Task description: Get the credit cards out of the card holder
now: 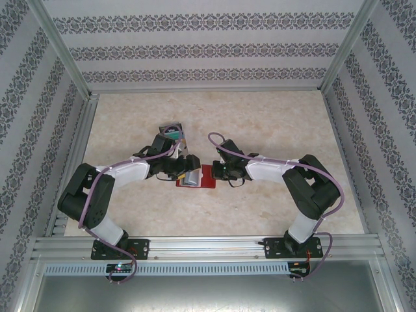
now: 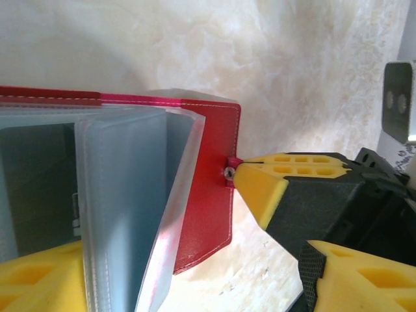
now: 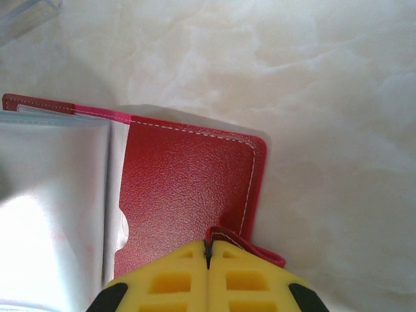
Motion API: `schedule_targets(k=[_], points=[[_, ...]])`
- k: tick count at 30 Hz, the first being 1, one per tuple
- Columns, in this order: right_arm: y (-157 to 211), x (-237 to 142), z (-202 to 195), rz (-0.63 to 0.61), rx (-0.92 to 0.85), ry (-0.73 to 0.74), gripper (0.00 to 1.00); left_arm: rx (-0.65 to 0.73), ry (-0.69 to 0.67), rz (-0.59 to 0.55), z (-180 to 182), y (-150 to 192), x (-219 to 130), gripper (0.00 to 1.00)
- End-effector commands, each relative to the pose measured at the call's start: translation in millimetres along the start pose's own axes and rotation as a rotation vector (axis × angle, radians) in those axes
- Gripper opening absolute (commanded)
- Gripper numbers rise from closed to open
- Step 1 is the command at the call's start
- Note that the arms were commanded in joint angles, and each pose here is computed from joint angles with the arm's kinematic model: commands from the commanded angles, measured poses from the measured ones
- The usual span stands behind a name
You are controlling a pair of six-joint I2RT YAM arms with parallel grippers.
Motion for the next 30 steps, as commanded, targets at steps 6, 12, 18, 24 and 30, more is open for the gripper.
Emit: schedule_targets(k=[6, 12, 18, 24, 30], points=[[10.0, 7.4, -15.7, 0.029, 0.001, 0.082, 0.04, 0.098, 0.123, 0.011, -35.8, -9.3, -3.8, 0.67], [6.9, 4.3, -15.8, 0.016, 0.008, 0.076, 0.04, 0.100, 0.135, 0.065, -39.7, -6.3, 15.1, 0.64], [5.7, 0.5, -17.0, 0.007, 0.013, 0.077, 0.04, 0.100, 0.088, 0.058, -32.6, -4.0, 13.3, 0.64], [4.7, -0.3, -16.4, 0.007, 0.012, 0.074, 0.04, 0.081, 0.044, 0.040, -24.5, -5.3, 10.6, 0.64], [1.6, -3.8, -10.3, 0.000, 0.004, 0.054, 0.05, 0.035, -0.047, -0.025, -3.7, -11.7, -5.2, 0.53]])
Point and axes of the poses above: each hand's point on the last joint's axis, 136 mm out from that joint toward the fingers, its own x axis out along the fingers, its own z axis along the line the jaws close on, y = z × x, the point moved 5 cm from there along -x, back along the fingers, and after that the axes turned 8 degrees about x, right-handed, at the moved point
